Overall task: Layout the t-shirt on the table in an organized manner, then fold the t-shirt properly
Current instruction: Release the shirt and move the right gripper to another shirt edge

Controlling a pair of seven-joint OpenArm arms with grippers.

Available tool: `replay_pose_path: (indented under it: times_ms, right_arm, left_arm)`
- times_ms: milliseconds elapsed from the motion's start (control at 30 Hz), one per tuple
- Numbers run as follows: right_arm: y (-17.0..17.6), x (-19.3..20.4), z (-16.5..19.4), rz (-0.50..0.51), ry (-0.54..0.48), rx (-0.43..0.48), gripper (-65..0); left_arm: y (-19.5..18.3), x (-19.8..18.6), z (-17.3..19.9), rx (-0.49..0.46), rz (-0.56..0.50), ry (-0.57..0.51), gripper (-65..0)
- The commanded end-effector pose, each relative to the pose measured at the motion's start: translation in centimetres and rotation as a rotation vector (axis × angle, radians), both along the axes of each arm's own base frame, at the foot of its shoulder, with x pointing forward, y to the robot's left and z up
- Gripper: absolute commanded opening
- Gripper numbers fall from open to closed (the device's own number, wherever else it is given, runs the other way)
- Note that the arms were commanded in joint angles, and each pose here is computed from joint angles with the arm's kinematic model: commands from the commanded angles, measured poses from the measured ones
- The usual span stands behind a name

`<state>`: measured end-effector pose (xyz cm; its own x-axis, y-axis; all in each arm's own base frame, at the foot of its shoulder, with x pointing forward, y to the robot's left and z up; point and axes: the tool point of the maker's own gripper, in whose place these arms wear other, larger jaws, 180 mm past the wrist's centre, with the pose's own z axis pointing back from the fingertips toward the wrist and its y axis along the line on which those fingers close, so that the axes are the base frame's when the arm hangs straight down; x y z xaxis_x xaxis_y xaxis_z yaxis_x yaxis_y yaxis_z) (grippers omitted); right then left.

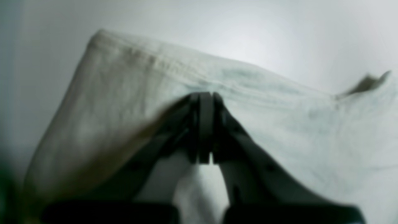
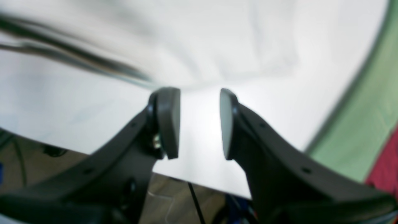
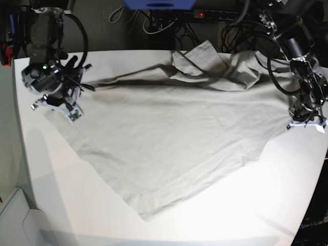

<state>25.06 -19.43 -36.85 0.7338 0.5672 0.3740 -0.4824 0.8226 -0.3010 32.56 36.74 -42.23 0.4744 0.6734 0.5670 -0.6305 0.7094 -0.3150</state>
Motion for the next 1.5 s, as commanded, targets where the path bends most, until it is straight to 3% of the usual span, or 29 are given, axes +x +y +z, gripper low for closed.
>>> replay_pose_path:
  times_ms: [0, 200, 333, 500, 733, 933, 1067, 1300, 1467]
  right_arm:
    - [0.3, 1.4, 1.2, 0.012, -0.049, 0.0, -44.8]
    - [1.5, 4.6, 1.1, 0.039, -0.054, 0.026, -44.8]
    - [1.1, 6.5, -1.3, 0.015, 0.026, 0.054, -44.8]
    - [1.6, 9.0, -3.5, 0.005, 0.069, 0.128, -44.8]
    - [2.7, 12.7, -5.9, -0.01, 0.106, 0.252, -44.8]
    - [4.5, 17.6, -5.4, -0.021, 0.088, 0.389, -44.8]
    - [7.0, 21.2, -3.1, -0.006, 0.04, 0.484, -44.5]
    - [11.8, 24.9, 1.9, 0.073, -0.07, 0.548, -44.6]
    - [10.3, 25.7, 4.6, 0.086, -0.137, 0.48, -44.6]
  left_arm:
    - [0.8, 0.1, 0.8, 0.01, -0.001, -0.011, -64.9]
    - [0.6, -1.2, -0.1, -0.02, 0.006, 0.0, -64.9]
    - [0.7, -1.7, -0.3, -0.011, 0.004, 0.008, -64.9]
    - [0.8, -1.4, 0.7, 0.009, -0.004, -0.015, -64.9]
    - [0.5, -3.4, -0.9, 0.002, -0.003, 0.032, -64.9]
    - [-0.6, -5.1, -2.6, -0.024, -0.004, 0.07, -64.9]
    - [-2.8, -5.6, -2.8, -0.063, -0.031, 0.077, -64.9]
    - [-7.6, -2.3, 4.0, -0.169, -0.134, -0.114, -64.9]
    - [-9.2, -0.5, 9.6, -0.164, -0.213, -0.248, -64.9]
